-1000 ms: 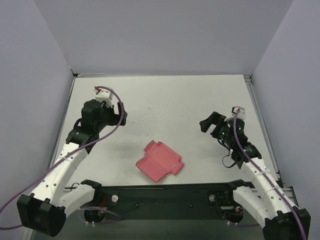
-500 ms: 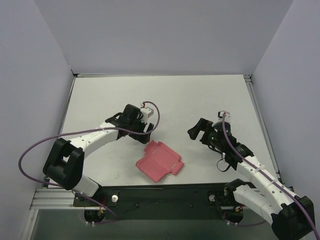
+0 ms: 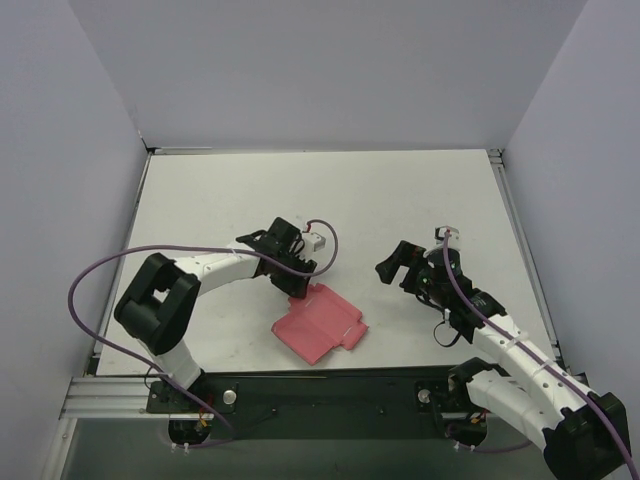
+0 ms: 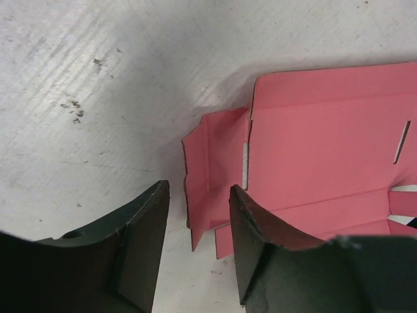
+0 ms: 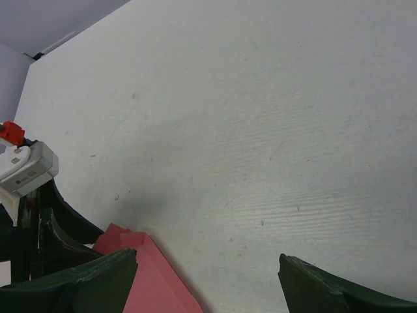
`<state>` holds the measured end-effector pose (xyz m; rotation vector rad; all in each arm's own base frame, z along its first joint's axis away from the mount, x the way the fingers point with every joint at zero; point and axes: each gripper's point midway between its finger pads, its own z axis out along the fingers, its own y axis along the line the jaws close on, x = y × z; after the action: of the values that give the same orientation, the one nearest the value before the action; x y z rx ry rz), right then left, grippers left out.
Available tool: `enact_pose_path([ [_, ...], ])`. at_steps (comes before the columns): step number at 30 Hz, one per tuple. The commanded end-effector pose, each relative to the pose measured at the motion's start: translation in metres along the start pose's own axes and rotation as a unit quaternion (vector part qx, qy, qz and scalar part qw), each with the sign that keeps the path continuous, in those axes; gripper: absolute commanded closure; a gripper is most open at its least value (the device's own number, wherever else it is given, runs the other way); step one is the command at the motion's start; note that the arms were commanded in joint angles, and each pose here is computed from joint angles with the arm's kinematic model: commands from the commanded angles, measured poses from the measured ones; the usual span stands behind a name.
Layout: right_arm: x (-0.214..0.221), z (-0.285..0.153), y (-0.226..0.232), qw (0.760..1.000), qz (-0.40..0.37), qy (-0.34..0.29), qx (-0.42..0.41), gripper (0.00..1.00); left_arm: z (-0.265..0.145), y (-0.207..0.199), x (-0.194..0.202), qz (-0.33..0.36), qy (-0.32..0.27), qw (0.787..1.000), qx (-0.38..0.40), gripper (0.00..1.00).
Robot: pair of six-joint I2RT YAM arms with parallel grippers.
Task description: Fold the paper box
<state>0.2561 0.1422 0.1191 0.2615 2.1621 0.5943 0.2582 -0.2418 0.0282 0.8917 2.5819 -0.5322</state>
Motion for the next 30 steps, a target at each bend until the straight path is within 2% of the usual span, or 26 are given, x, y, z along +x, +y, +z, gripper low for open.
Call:
enact_pose_path([
  [1, -0.009, 0.001, 0.008, 1.0, -0.001, -0.018, -0.012, 0.06, -0.001, -0.016, -0.019, 0.011, -0.019, 0.999, 0.035, 0.55],
  [2, -0.011, 0.001, 0.009, 1.0, -0.003, -0.018, -0.012, 0.06, -0.001, -0.022, -0.018, 0.012, -0.019, 0.999, 0.047, 0.67],
  [5, -0.015, -0.001, 0.012, 1.0, -0.014, -0.014, -0.011, 0.06, -0.001, -0.033, -0.02, 0.016, -0.023, 0.998, 0.063, 0.87],
  [6, -0.017, -0.003, 0.013, 1.0, -0.023, -0.015, -0.011, 0.06, -0.002, -0.035, -0.021, 0.019, -0.026, 0.997, 0.066, 0.98],
  [7, -0.017, -0.004, 0.013, 0.999, -0.029, -0.013, -0.01, 0.06, -0.007, -0.038, -0.025, 0.024, -0.037, 0.997, 0.068, 1.0],
  [12, -0.03, -0.018, 0.025, 0.996, -0.069, -0.031, -0.042, 0.05, -0.036, -0.048, -0.041, 0.059, -0.094, 0.991, 0.07, 1.0],
  [16, -0.038, -0.03, 0.046, 0.988, -0.124, -0.031, -0.092, 0.04, -0.077, -0.064, -0.055, 0.113, -0.16, 0.976, 0.09, 1.0],
  [22, -0.036, -0.05, 0.089, 0.96, -0.198, 0.02, -0.195, 0.02, -0.129, -0.082, -0.056, 0.18, -0.232, 0.949, 0.114, 1.0],
  [25, -0.033, -0.056, 0.103, 0.947, -0.218, 0.041, -0.231, 0.02, -0.148, -0.086, -0.055, 0.197, -0.256, 0.939, 0.122, 1.0],
  [29, -0.04, -0.066, 0.124, 0.932, -0.24, 0.04, -0.267, 0.04, -0.171, -0.078, -0.061, 0.181, -0.29, 0.929, 0.143, 1.0],
  [30, -0.037, -0.068, 0.128, 0.927, -0.253, 0.041, -0.274, 0.04, -0.179, -0.085, -0.062, 0.187, -0.3, 0.921, 0.167, 1.0],
])
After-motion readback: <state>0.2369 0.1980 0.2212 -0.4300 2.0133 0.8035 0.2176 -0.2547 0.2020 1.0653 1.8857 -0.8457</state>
